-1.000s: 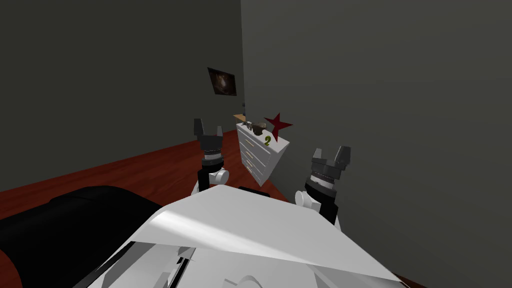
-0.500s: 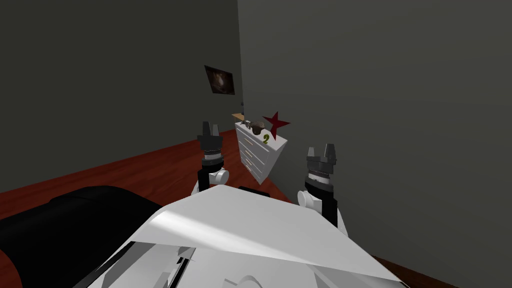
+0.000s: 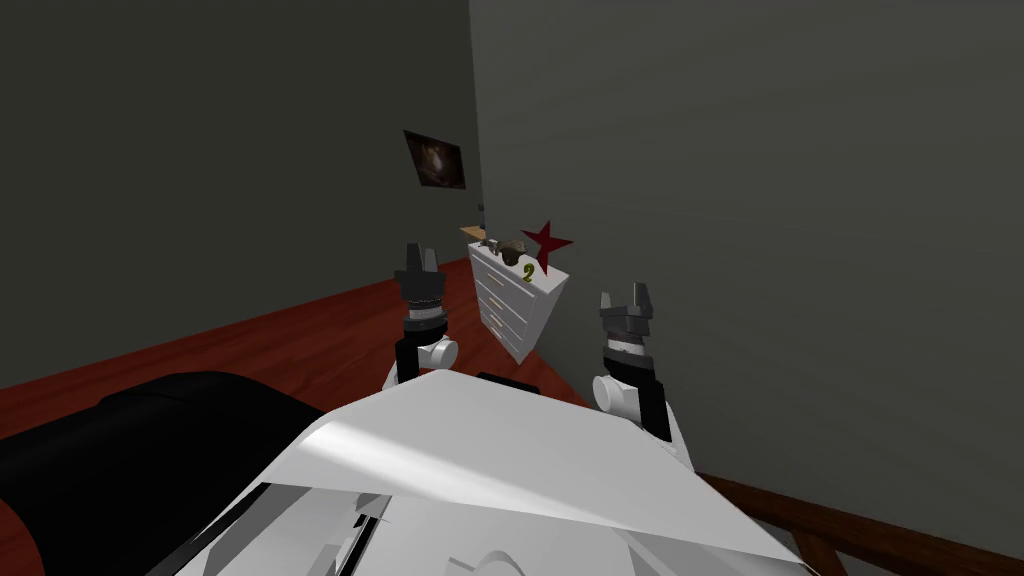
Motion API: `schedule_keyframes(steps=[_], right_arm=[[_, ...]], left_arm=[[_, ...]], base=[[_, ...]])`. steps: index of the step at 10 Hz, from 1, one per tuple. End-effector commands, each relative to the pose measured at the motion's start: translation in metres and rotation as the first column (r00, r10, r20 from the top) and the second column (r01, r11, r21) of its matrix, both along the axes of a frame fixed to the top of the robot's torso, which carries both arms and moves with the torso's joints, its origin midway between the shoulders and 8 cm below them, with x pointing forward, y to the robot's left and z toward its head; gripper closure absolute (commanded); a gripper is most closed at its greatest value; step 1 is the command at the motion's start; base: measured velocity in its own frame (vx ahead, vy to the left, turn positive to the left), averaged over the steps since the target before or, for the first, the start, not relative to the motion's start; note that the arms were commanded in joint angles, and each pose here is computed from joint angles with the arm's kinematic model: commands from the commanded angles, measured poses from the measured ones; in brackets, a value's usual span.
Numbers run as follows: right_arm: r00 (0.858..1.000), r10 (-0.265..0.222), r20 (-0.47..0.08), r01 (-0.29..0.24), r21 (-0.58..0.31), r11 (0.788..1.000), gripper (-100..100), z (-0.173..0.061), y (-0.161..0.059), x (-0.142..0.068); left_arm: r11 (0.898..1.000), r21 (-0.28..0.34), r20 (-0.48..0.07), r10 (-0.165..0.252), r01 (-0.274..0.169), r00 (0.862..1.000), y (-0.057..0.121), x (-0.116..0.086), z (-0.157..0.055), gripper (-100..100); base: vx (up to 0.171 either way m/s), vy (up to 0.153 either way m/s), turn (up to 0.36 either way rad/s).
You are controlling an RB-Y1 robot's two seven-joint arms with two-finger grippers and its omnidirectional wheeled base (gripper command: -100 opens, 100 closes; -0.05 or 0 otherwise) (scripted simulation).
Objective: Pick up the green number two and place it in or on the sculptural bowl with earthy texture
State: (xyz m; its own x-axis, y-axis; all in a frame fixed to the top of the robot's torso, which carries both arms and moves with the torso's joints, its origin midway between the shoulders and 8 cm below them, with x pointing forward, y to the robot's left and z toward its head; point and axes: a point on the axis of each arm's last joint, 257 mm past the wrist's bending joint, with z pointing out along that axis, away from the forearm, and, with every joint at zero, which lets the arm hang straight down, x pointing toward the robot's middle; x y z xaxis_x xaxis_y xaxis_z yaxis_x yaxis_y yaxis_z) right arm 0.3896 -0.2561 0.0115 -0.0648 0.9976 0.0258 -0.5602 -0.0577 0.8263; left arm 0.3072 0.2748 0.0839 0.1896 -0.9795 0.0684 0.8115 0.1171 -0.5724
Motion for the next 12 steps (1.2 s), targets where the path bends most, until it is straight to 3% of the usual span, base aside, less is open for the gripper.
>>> schedule_keyframes(steps=[1, 2, 3, 5, 6, 7, 8, 9, 10, 11, 12], right_arm=[[0.999, 0.031, -0.03, -0.03, 0.037, 0.999, -100, -0.005, 0.002, 0.006], [0.996, 0.071, -0.058, -0.066, 0.081, 0.995, -100, -0.01, 0.007, 0.014], [0.995, 0.074, -0.061, -0.068, 0.086, 0.994, -100, -0.01, 0.007, 0.014], [0.983, 0.153, -0.102, -0.133, 0.18, 0.975, -100, -0.017, 0.017, 0.029], [0.979, 0.163, -0.121, -0.137, 0.197, 0.971, -100, -0.021, 0.017, 0.031], [0.969, 0.203, -0.139, -0.164, 0.247, 0.955, -100, -0.025, 0.023, 0.038], [0.967, 0.208, -0.148, -0.166, 0.257, 0.952, -100, -0.027, 0.023, 0.039], [0.952, 0.253, -0.171, -0.19, 0.315, 0.93, -100, -0.033, 0.03, 0.047], [0.952, 0.254, -0.172, -0.191, 0.317, 0.929, -100, -0.034, 0.03, 0.047], [0.935, 0.301, -0.189, -0.214, 0.377, 0.901, -100, -0.038, 0.038, 0.055], [0.934, 0.301, -0.194, -0.212, 0.377, 0.901, -100, -0.04, 0.038, 0.055]], left_arm=[[1.0, 0.0, 0.0, 0.0, 0.0, 1.0, 0.0, 0.0, 0.0, 0], [1.0, 0.0, 0.0, 0.0, 0.0, 1.0, 0.0, 0.0, 0.0, 0], [1.0, 0.0, 0.0, 0.0, 0.0, 1.0, 0.0, 0.0, 0.0, 0], [1.0, 0.0, 0.0, 0.0, 0.0, 1.0, 0.0, 0.0, 0.0, 0], [1.0, 0.0, 0.0, 0.0, 0.0, 1.0, 0.0, 0.0, 0.0, 0], [1.0, 0.0, 0.0, 0.0, 0.0, 1.0, 0.0, 0.0, 0.0, 0], [1.0, 0.0, 0.0, 0.0, 0.0, 1.0, 0.0, 0.0, 0.0, 0], [1.0, 0.0, 0.0, 0.0, 0.0, 1.0, 0.0, 0.0, 0.0, 0], [1.0, 0.0, 0.0, 0.0, 0.0, 1.0, 0.0, 0.0, 0.0, 0], [1.0, 0.0, 0.0, 0.0, 0.0, 1.0, 0.0, 0.0, 0.0, 0], [1.0, 0.0, 0.0, 0.0, 0.0, 1.0, 0.0, 0.0, 0.0, 0]], base=[[-0.082, -0.005, -0.029], [-0.07, -0.01, -0.054], [-0.051, -0.013, -0.02], [-0.091, -0.013, -0.061], [-0.074, -0.006, -0.018], [-0.072, -0.022, -0.048], [-0.055, -0.016, -0.016], [-0.054, -0.014, -0.041], [-0.045, -0.012, -0.022], [-0.048, -0.016, -0.039], [-0.044, -0.014, -0.014]])
